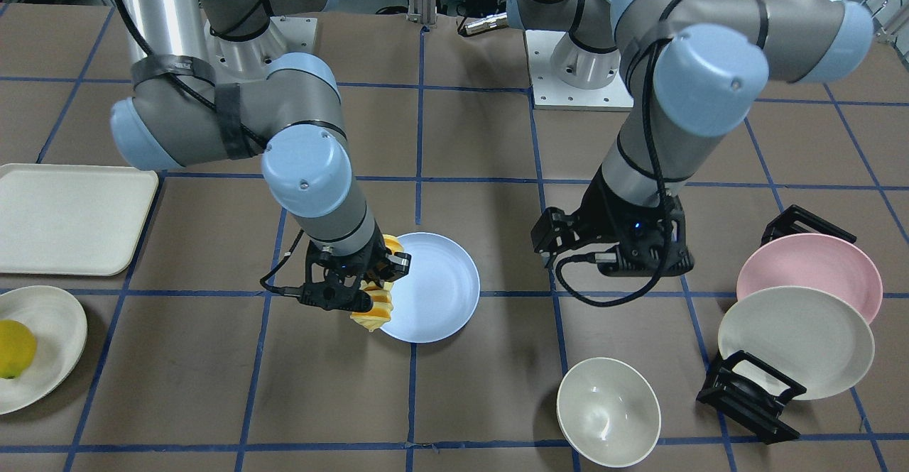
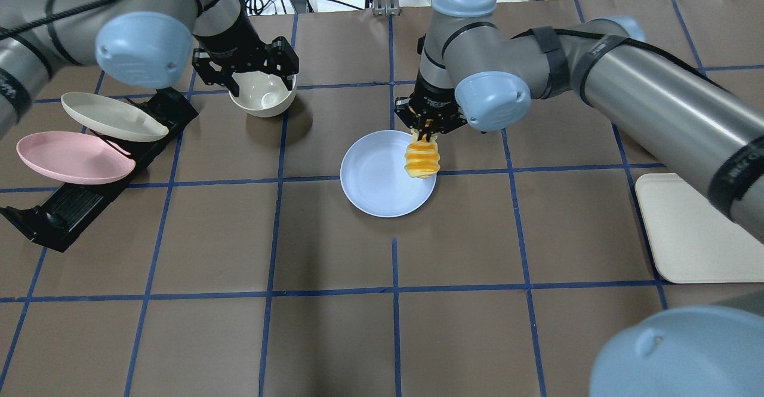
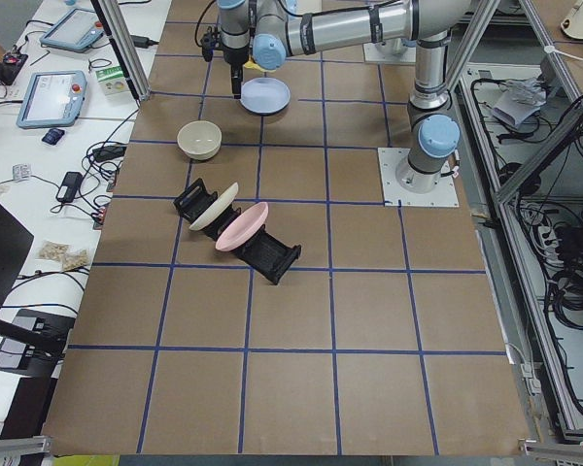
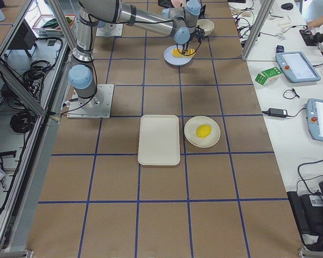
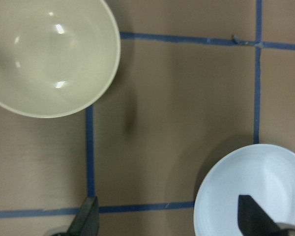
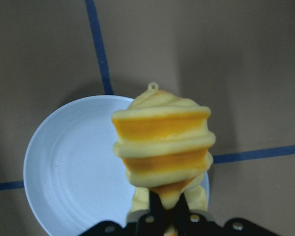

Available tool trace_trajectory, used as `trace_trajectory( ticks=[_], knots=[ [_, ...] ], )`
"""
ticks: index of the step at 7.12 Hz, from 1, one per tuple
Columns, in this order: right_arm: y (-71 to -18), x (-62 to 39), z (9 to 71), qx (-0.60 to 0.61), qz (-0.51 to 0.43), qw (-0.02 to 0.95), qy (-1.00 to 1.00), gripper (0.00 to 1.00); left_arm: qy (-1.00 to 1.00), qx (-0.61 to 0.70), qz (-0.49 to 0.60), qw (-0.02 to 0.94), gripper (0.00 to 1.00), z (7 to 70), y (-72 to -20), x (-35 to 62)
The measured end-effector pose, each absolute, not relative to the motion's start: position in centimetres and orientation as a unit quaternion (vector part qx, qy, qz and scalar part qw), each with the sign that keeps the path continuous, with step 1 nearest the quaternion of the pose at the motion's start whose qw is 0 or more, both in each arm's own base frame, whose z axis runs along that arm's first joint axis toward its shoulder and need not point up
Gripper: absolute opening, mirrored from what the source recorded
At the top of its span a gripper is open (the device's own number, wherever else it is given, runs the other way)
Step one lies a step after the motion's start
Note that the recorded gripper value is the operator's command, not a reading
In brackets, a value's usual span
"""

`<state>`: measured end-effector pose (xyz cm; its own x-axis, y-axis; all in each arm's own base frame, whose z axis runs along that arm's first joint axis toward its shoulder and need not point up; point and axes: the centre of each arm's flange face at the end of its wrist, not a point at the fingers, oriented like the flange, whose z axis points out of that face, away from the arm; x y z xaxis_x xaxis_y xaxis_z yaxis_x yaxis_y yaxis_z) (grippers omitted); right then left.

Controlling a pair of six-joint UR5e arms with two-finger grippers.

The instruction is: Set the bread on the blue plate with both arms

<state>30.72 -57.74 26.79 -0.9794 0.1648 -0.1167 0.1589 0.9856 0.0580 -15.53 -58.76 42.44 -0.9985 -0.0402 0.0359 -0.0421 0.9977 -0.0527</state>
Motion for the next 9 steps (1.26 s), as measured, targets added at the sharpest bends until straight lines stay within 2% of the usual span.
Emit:
trace_trajectory(
  ticks=[2,4,5,6,8,9],
  knots=[
    [-56.7,34.4,23.9,0.081,0.028,0.058,0.995,0.0,-0.999,0.02,0.037,-0.003,1.0,49.2,-54.8,-15.1],
    [-55.9,35.7,22.5,0.082,0.039,0.054,0.994,0.0,-0.999,0.025,0.048,-0.008,1.0,52.7,-50.9,-15.0],
    [-55.6,35.9,22.1,0.081,0.043,0.052,0.994,0.2,-0.999,0.026,0.045,-0.008,1.0,53.0,-49.7,-15.0],
    [-55.3,36.0,21.8,0.08,0.044,0.05,0.995,0.47,-0.999,0.022,0.039,-0.006,1.0,52.5,-48.8,-15.2],
    [-55.2,36.0,21.5,0.077,0.043,0.049,0.995,0.91,-1.0,0.01,0.029,-0.004,1.0,51.5,-47.3,-15.3],
    [-55.3,36.0,21.6,0.077,0.04,0.05,0.995,0.96,-1.0,0.005,0.029,-0.006,1.0,51.5,-46.7,-15.3]
  ],
)
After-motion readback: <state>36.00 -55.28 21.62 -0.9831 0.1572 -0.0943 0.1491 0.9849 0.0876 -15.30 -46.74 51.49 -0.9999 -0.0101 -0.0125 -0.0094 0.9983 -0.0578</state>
